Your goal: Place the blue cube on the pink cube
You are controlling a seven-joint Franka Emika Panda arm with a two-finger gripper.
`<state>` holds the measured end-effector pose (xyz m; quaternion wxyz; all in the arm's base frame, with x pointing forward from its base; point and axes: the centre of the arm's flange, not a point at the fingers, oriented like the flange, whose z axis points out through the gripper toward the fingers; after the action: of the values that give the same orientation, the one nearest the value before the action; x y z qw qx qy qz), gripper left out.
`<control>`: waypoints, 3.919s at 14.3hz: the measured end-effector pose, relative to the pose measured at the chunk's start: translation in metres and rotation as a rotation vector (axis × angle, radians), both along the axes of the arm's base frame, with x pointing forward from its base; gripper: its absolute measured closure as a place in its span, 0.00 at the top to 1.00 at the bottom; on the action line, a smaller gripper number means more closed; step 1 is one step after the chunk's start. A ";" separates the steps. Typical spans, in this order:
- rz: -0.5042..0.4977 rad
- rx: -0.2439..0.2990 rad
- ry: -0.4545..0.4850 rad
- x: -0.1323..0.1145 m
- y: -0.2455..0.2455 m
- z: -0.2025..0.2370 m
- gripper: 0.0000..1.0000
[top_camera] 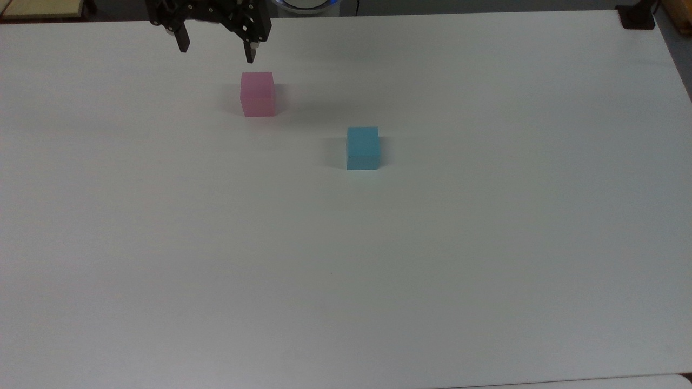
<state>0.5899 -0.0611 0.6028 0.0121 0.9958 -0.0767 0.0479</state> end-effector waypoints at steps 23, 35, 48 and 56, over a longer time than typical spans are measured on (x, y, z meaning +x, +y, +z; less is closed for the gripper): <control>0.289 -0.003 0.075 -0.017 0.074 0.011 1.00; 0.289 -0.006 0.086 -0.018 0.074 0.006 1.00; 0.281 -0.005 0.062 -0.052 0.111 -0.050 1.00; 0.227 0.003 0.030 -0.054 0.170 -0.133 1.00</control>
<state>0.5359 0.1093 0.4701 0.0063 0.9987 0.0365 0.0338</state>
